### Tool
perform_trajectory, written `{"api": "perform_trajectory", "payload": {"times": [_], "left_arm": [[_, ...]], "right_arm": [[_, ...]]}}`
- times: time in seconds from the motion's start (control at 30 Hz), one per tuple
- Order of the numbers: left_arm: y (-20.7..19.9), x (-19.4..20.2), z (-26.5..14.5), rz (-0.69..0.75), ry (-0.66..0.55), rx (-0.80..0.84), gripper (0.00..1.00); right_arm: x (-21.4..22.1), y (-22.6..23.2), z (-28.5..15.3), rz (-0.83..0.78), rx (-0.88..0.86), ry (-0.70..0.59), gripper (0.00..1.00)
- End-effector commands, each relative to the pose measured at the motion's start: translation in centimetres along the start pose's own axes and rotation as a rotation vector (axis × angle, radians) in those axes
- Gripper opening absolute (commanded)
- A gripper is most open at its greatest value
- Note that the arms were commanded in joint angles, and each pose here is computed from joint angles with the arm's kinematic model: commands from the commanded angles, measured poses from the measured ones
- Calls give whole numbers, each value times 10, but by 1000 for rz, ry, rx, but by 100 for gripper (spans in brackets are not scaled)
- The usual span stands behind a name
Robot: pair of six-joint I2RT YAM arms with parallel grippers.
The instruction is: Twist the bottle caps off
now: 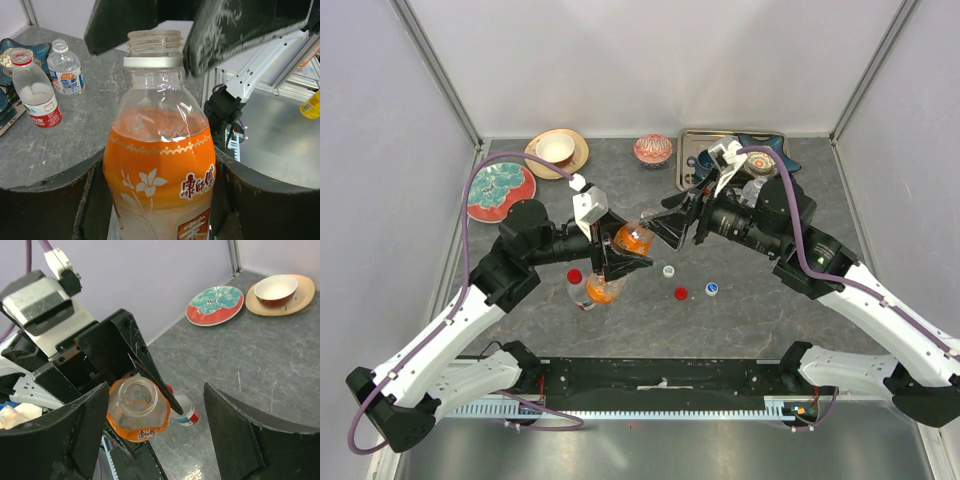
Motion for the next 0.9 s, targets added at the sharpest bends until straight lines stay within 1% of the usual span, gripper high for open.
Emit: {"api": "perform_trajectory", "payload": {"times": [0.0,0.13,0.17,0.27,0.37,0.43,0.53,0.57,0.63,0.67,0.7,0.73,0.77,0.8,0.83,0.87], "left_arm": [[-9,-22,1,44,-58,44,50],[-9,-21,1,45,-59,43,50],[-10,-21,1,44,-58,44,50],[-9,-21,0,50,-65,36,50],[-10,-23,-1,56,-73,32,50],[-9,-21,0,51,-69,32,50],[-10,-23,-1,56,-74,29,50],[-9,-23,-1,57,-75,29,50],[-9,-23,-1,56,-75,24,51],[-9,-23,-1,55,-77,21,52],[-9,-22,-2,54,-76,18,54],[-7,-22,-2,51,-79,0,59],[-6,-22,-3,42,-76,-13,62],[-6,-22,-4,41,-78,-25,65],[-3,-23,-5,39,-84,-55,71],[-2,-23,-6,37,-86,-78,75]], "right_arm": [[2,5,0,-21,-25,3,82],[5,5,2,-22,-28,9,76],[5,7,2,-23,-36,10,70],[8,8,4,-19,-47,24,64],[12,12,8,-15,-63,39,62],[15,12,9,-16,-62,46,59],[17,13,11,-14,-69,58,50],[17,14,11,-14,-71,58,46],[18,13,10,-16,-64,58,41],[17,13,10,-16,-64,58,35],[18,12,10,-17,-58,58,30],[16,12,9,-22,-55,52,26],[16,11,9,-23,-45,52,16],[15,11,8,-24,-39,48,11],[12,9,7,-30,-20,38,6],[11,8,6,-38,-4,32,1]]}}
Point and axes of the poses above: each gripper's point midway between its finger pads, its own z axis out along the fingers, its own y axis along the line the jaws close on, x = y × z, the point moved 6 cm from there along -z, back along the fingers, and after that the axes turned 4 degrees about -z, right-handed, at the moved point
